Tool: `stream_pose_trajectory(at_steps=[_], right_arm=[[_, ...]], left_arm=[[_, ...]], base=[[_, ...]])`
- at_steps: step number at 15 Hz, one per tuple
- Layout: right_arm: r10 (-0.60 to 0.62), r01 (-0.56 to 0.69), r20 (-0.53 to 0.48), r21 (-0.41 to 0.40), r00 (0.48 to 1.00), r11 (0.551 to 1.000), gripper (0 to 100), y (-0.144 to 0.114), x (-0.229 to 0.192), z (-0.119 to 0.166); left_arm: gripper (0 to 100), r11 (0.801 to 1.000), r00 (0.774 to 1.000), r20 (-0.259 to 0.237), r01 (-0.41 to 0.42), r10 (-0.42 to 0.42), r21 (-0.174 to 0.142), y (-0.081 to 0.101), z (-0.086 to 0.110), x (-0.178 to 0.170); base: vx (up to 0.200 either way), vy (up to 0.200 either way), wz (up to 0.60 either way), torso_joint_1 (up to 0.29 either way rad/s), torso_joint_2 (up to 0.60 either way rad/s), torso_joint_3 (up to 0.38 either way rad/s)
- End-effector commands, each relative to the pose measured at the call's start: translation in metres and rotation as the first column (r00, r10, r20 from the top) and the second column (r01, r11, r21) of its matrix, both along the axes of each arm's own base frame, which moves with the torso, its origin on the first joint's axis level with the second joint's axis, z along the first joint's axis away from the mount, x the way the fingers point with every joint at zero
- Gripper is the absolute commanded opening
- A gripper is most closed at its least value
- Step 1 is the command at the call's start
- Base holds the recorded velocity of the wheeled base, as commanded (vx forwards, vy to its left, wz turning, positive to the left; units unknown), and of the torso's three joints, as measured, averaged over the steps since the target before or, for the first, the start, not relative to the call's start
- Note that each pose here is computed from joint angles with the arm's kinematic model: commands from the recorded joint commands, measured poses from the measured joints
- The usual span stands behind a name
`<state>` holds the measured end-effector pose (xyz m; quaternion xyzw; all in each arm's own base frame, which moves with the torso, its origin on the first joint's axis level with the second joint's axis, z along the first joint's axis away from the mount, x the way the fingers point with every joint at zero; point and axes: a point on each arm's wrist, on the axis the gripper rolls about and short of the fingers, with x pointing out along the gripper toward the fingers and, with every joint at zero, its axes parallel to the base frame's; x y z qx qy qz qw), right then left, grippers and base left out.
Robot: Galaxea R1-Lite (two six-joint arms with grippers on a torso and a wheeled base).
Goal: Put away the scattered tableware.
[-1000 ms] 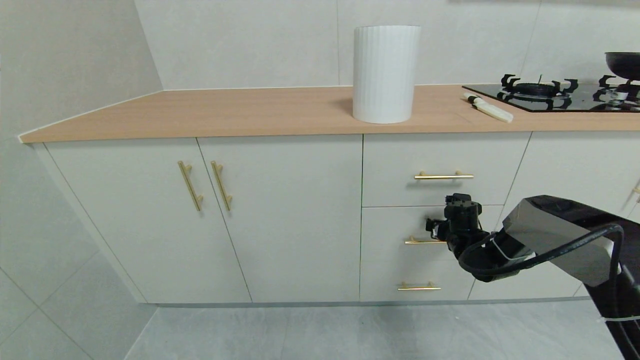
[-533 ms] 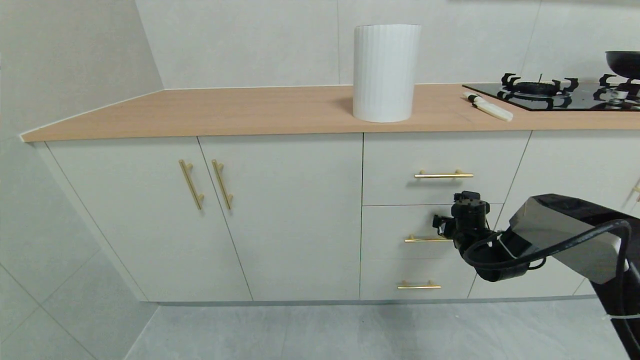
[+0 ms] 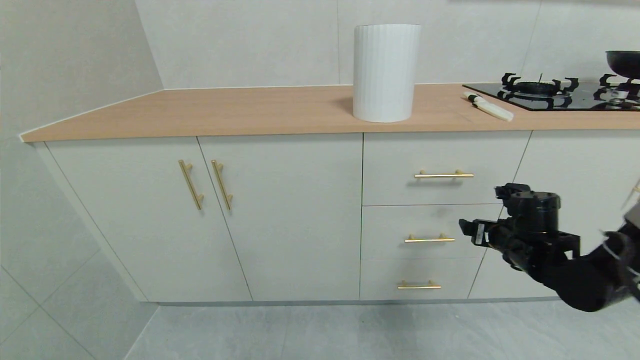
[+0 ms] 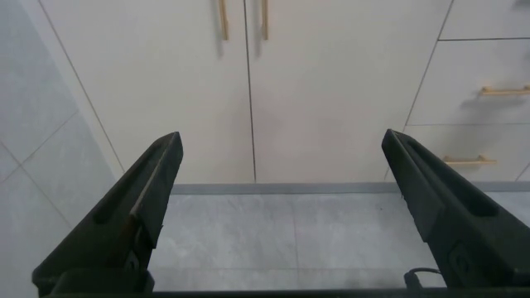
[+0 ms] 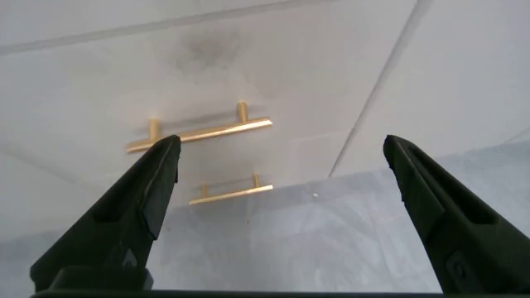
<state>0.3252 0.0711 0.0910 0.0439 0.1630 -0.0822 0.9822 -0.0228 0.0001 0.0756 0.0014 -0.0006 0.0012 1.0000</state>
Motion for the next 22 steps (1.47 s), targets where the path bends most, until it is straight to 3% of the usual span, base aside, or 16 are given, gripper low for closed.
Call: stream_pose_trajectory(at_steps=[1,5,7,10,14,16,18,22], right_arm=[[0.029,-0.032,0.191,0.010,0.981,0.999,100,-0.016,-0.094,0.072],[0.053,-0.009,0.391,-0.112,0.919,0.994,100,-0.045,-0.196,0.104],[0.036,0.046,0.446,-0.173,0.894,0.984,100,-0.059,-0.240,0.102],[-0.060,0.182,0.479,-0.213,0.876,0.960,100,-0.077,-0.297,0.092],[-0.060,0.206,0.501,-0.241,0.863,0.949,100,-0.083,-0.359,0.080],[-0.099,0.255,0.528,-0.232,0.844,0.939,100,-0.082,-0.376,0.074],[-0.020,0.194,0.556,-0.255,0.831,0.947,100,-0.078,-0.382,0.068],[0.110,0.015,0.427,-0.279,0.898,0.960,100,-0.074,-0.363,0.026]], left_arm=[[100,1.000,1.000,0.000,-0.001,0.001,-0.001,0.000,0.000,0.000],[100,1.000,1.000,0.000,-0.001,0.001,0.000,0.000,0.000,0.000],[100,1.000,1.000,0.000,-0.001,0.001,-0.001,0.000,0.000,0.000],[100,1.000,1.000,0.000,-0.001,0.001,0.000,0.000,0.000,0.000],[100,1.000,1.000,0.000,-0.001,0.001,0.000,0.000,0.000,0.000],[100,1.000,1.000,0.000,-0.001,0.001,0.000,0.000,0.000,0.000],[100,1.000,1.000,0.000,-0.001,0.001,0.000,0.000,0.000,0.000],[100,1.000,1.000,0.000,-0.001,0.001,0.000,0.000,0.000,0.000]], base=[[0.000,0.000,0.00,0.000,0.00,0.000],[0.000,0.000,0.00,0.000,0.00,0.000],[0.000,0.000,0.00,0.000,0.00,0.000],[0.000,0.000,0.00,0.000,0.00,0.000],[0.000,0.000,0.00,0.000,0.00,0.000],[0.000,0.000,0.00,0.000,0.00,0.000],[0.000,0.000,0.00,0.000,0.00,0.000],[0.000,0.000,0.00,0.000,0.00,0.000]])
